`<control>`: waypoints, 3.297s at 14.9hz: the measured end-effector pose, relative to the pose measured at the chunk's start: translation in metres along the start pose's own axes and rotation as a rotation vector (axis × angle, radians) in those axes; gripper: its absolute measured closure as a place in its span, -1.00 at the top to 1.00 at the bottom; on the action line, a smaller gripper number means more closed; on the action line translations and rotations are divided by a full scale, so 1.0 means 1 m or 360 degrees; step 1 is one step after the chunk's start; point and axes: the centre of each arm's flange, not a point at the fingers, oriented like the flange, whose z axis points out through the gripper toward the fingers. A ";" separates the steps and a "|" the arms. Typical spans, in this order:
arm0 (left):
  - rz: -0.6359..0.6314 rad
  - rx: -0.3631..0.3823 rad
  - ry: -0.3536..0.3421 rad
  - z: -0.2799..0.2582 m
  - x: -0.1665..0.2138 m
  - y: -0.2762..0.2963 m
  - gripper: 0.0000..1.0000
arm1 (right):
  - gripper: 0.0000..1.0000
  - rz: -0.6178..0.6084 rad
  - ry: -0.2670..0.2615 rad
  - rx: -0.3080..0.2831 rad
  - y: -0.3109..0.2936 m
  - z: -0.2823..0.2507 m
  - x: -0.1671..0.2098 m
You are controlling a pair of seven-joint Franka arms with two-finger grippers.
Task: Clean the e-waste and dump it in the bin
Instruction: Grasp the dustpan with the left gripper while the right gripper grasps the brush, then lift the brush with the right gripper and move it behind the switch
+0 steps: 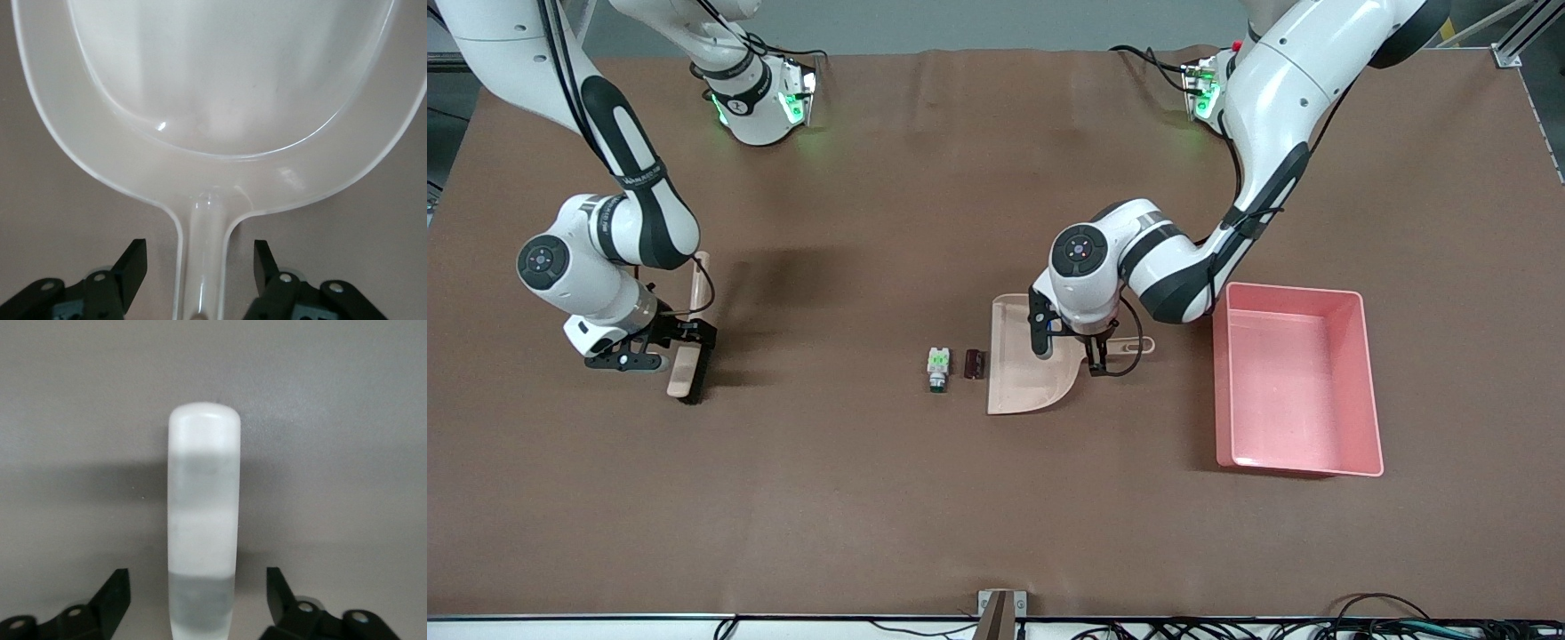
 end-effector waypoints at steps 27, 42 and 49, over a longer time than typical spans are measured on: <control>0.0084 0.0035 -0.0051 0.003 0.020 0.009 -0.33 | -0.14 -0.0092 -0.0243 0.0049 -0.036 -0.081 0.057; 0.0130 0.0052 -0.0191 -0.003 0.034 0.011 -0.33 | -0.14 -0.0128 -0.0206 0.0219 -0.163 -0.072 0.048; 0.0149 0.0078 -0.0217 0.000 0.041 0.013 -0.33 | -0.14 -0.0018 -0.0128 0.0203 -0.259 -0.032 0.027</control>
